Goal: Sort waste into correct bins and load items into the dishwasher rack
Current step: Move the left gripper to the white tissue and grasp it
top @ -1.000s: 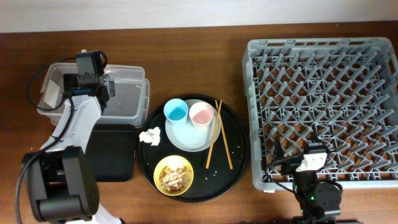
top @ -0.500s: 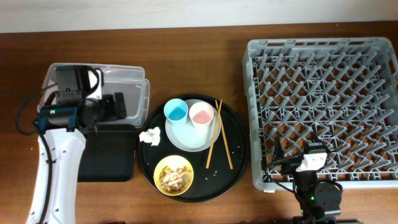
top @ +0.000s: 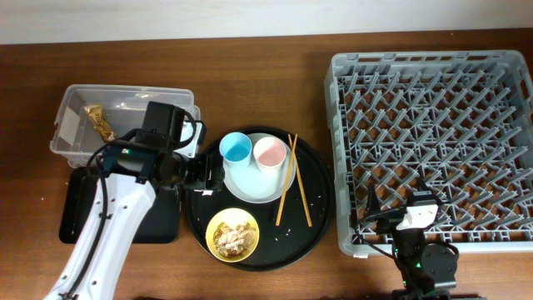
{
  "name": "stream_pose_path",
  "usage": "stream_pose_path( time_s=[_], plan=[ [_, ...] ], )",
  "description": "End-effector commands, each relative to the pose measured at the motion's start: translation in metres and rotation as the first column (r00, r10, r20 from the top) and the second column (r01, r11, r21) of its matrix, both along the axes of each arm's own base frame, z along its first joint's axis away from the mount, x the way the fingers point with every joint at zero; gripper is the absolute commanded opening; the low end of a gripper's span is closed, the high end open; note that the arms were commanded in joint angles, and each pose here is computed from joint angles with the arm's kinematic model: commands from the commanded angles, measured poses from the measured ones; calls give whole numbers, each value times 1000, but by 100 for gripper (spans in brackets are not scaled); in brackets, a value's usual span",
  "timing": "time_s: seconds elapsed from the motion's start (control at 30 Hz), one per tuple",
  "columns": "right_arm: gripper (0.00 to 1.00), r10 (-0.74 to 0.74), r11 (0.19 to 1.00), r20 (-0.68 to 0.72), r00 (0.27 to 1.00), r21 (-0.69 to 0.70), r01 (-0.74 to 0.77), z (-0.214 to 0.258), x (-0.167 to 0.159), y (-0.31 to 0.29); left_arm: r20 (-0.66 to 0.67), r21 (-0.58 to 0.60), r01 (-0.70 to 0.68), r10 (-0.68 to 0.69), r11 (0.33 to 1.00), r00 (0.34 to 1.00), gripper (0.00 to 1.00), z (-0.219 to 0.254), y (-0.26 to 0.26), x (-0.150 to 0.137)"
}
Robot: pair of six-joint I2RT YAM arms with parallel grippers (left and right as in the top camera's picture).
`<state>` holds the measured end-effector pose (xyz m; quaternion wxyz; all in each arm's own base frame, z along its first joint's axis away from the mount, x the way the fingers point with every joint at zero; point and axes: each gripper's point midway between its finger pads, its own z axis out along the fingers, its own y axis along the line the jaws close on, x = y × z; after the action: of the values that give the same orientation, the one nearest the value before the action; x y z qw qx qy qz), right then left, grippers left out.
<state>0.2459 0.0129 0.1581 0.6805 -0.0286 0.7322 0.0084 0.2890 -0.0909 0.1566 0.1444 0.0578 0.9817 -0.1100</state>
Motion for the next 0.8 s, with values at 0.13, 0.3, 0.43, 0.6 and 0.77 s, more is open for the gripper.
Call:
stream_pose_path(
  time_s=[0.13,0.3,0.43,0.6,0.77],
  plan=[
    [98,-1,1000,-5,1000,3,1,-3,0,0,-11,145,-261,265,954,964,91,-26,20,-10],
    [98,-2,1000,-5,1000,3,2,-3,0,0,74,147,-216,207,965,976,83,-69,0,-4],
    [98,-2,1000,-5,1000,3,2,-3,0,0,140,165,-245,223,955,965,84,-74,7,6],
    [98,-1,1000,-5,1000,3,1,-3,0,0,225,242,-304,251,921,941,85,-90,28,10],
    [98,-1,1000,-5,1000,3,1,-3,0,0,257,216,-312,255,925,932,85,-89,24,19]
  ],
)
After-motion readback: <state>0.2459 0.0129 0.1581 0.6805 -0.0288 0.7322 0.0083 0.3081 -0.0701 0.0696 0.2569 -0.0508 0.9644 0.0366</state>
